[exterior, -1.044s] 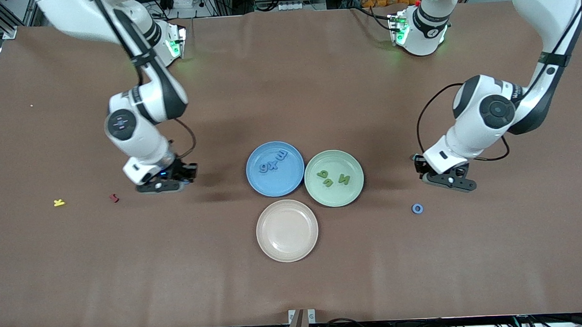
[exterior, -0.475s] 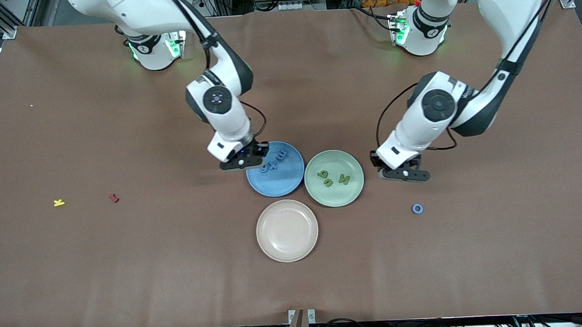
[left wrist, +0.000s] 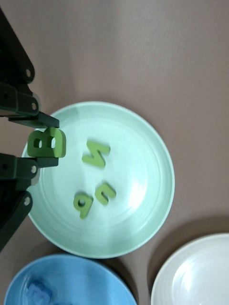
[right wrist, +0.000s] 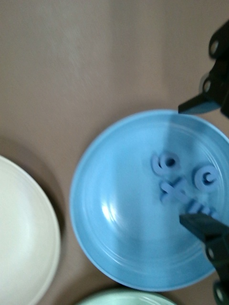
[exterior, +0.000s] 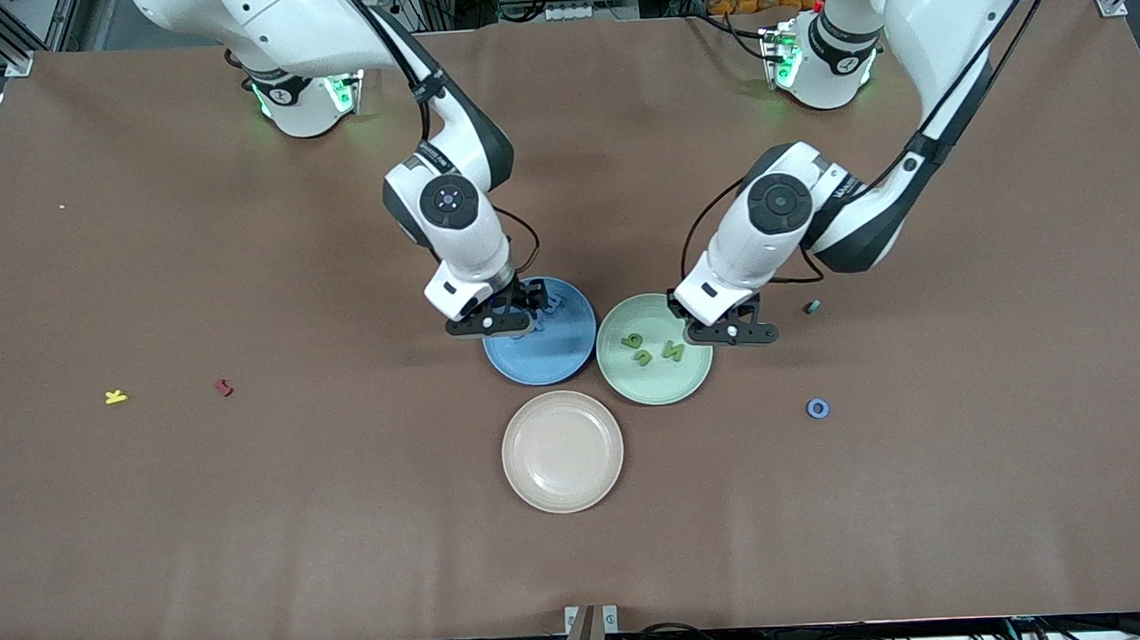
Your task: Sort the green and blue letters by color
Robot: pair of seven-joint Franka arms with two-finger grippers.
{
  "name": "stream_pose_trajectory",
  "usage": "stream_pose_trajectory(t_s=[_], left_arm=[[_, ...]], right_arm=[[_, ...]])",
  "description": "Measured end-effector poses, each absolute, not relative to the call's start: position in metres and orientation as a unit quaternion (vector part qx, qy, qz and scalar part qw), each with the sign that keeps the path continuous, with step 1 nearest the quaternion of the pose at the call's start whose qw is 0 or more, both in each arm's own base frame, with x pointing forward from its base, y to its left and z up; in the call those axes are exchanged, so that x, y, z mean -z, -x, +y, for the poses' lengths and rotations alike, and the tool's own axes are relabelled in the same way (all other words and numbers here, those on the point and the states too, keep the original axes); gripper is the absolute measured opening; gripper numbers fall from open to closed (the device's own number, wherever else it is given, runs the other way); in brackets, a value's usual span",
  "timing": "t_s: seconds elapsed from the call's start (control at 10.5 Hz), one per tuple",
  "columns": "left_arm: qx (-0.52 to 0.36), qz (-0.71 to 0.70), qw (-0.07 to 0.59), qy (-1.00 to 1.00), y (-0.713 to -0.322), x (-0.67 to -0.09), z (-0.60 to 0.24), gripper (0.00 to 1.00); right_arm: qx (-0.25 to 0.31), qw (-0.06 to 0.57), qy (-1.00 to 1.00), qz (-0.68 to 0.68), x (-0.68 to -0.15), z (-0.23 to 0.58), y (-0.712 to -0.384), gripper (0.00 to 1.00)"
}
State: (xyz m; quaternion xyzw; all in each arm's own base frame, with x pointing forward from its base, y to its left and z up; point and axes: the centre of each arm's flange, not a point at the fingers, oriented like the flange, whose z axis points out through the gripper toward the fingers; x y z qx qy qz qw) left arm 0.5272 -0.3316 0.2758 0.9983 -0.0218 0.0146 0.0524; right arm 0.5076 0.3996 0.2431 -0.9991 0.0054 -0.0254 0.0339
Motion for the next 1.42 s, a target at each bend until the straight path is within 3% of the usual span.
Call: stream_pose_trajectory(t_s=[0.09,0.47,0.66,1.14,1.42], left_arm=[[-0.015,-0.012,0.053,-0.998,-0.525,-0.274,-0.346,0.29],[-0.014,-0.006,0.051,-0.999,-0.527,-0.265,-0.361,0.29],[-0.013,-0.006,0.051,-0.999,-0.527,-0.263,-0.363,0.29],[0.001,-0.009,0.049,-0.999,-0.516,-0.248,-0.376,0.29],[0.007,-0.006,0.049,-0.999,-0.518,-0.241,-0.375,0.29]], right_arm=[[0.022,0.03,0.999,0.008,-0.25,0.382,-0.524,1.0],[0.01,0.013,1.0,0.026,-0.295,0.232,-0.603,1.0],[0.007,0.01,0.999,0.032,-0.309,0.146,-0.626,1.0],[0.018,0.008,0.996,0.09,-0.331,-0.005,-0.641,1.0],[0.014,0.002,0.995,0.102,-0.403,-0.027,-0.624,1.0]])
